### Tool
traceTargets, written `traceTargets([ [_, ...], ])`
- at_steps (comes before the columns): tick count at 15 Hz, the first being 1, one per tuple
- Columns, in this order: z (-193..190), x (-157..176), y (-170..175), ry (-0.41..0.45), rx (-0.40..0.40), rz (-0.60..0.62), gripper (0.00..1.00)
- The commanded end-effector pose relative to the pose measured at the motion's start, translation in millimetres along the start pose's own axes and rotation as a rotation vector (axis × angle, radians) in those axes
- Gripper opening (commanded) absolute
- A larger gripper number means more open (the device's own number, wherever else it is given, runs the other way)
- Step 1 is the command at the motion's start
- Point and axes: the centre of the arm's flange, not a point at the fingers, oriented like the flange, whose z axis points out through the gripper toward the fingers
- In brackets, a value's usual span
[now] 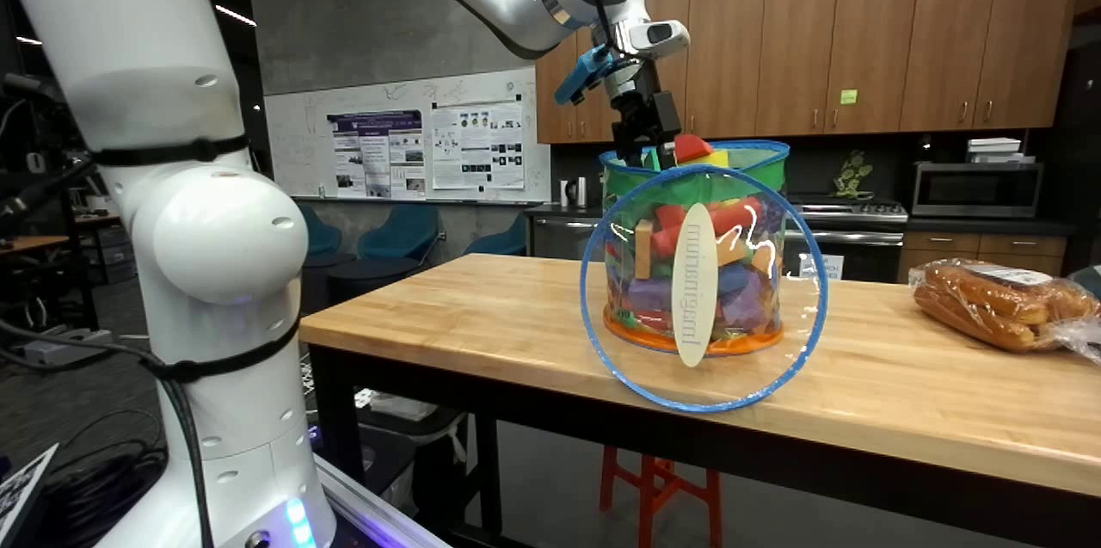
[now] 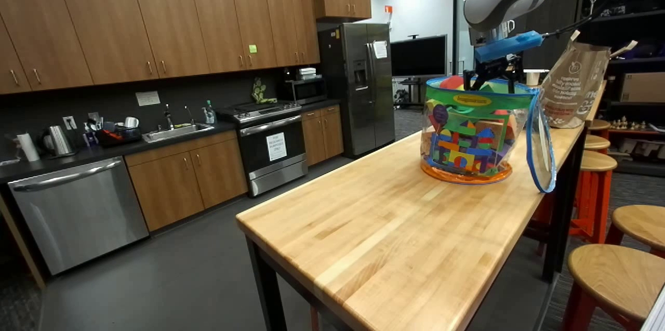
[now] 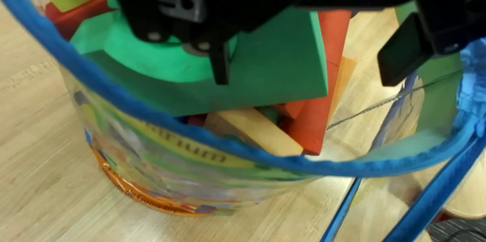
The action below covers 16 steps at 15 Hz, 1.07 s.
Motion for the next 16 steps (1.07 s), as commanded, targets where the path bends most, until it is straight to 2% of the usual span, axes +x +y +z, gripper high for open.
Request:
traceTargets([
  [1, -0.6, 3.5, 3.3, 0.019, 0.007, 0.037, 0.69],
  [6, -10.1, 3.2, 4.4, 0.047, 0.018, 0.049, 0.30],
  [10, -25.1, -4.6, 4.7, 0.075, 0.034, 0.040, 0.28],
  [16, -83.1, -30.3, 12.1, 0.188, 0.033, 0.056, 0.28],
])
